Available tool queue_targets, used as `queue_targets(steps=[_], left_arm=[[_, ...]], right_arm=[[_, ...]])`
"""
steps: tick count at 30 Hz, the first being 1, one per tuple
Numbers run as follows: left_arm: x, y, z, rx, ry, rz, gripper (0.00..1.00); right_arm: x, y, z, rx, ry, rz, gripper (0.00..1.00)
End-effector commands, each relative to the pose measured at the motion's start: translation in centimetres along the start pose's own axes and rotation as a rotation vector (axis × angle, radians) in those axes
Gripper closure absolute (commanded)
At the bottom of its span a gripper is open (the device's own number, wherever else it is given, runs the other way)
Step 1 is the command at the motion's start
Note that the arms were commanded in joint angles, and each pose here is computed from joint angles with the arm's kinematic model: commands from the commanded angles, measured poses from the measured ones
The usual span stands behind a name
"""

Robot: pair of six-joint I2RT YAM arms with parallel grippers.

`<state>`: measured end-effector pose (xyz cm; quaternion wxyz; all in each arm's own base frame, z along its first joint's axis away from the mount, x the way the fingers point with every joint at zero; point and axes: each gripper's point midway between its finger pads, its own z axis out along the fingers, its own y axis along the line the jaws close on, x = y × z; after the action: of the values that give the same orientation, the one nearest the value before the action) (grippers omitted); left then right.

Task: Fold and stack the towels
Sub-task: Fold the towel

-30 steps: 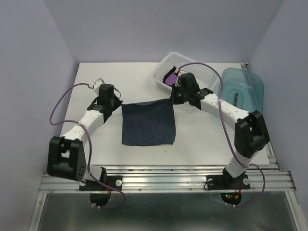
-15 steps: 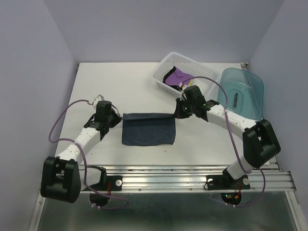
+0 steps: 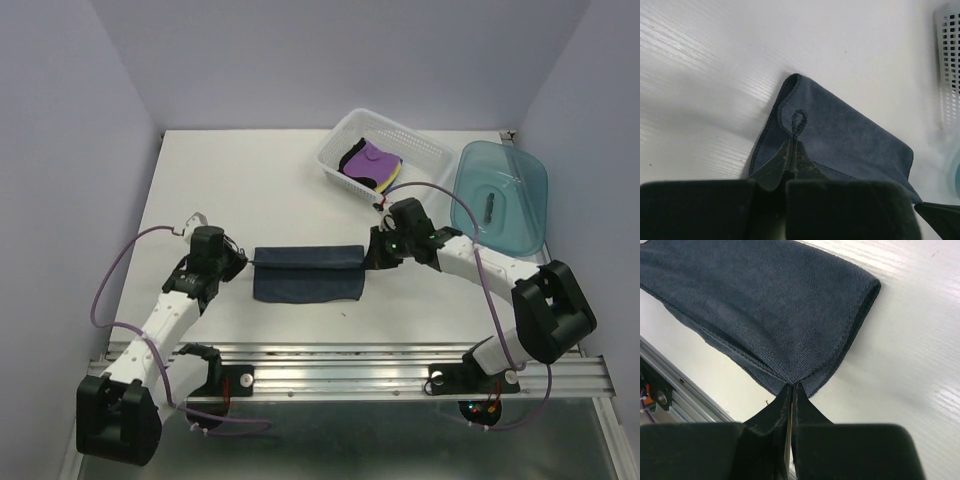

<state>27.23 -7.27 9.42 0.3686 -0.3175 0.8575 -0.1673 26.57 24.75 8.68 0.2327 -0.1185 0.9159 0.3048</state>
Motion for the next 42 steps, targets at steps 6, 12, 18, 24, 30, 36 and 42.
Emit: queue_targets(steps=[6,12,18,24,30,36,42], left_arm=[[1.6,2.6,-0.5,-0.041,0.007,-0.030,1.00],[2.9,3.1,0.1,-0.039,0.041,-0.036,1.00],[3.7,4.3,0.5,-0.077,0.057,-0.044,1.00],[4.2,5.2,0.8,-0.132,0.080,-0.052,1.00],[5.1,5.5,0.7,-0.142,0.132,-0.039,0.78],[4.9,4.6,0.1,-0.099,0.131,-0.041,0.04],[3.1,2.6,0.1,-0.029,0.082,0.006,0.01]], right_arm=[[0.5,1.8,-0.9,-0.096,-0.023,-0.018,0.99],[2.1,1.1,0.1,-0.099,0.015,0.013,0.98],[3.5,0.9,0.7,-0.106,0.057,0.030,0.95],[5.2,0.5,1.5,-0.117,0.111,0.048,0.93],[6.3,-0.3,1.9,-0.092,0.149,0.056,0.62],[5.2,0.4,0.3,-0.088,0.104,0.016,0.35],[3.0,-0.8,-0.5,0.022,0.020,-0.005,0.33]])
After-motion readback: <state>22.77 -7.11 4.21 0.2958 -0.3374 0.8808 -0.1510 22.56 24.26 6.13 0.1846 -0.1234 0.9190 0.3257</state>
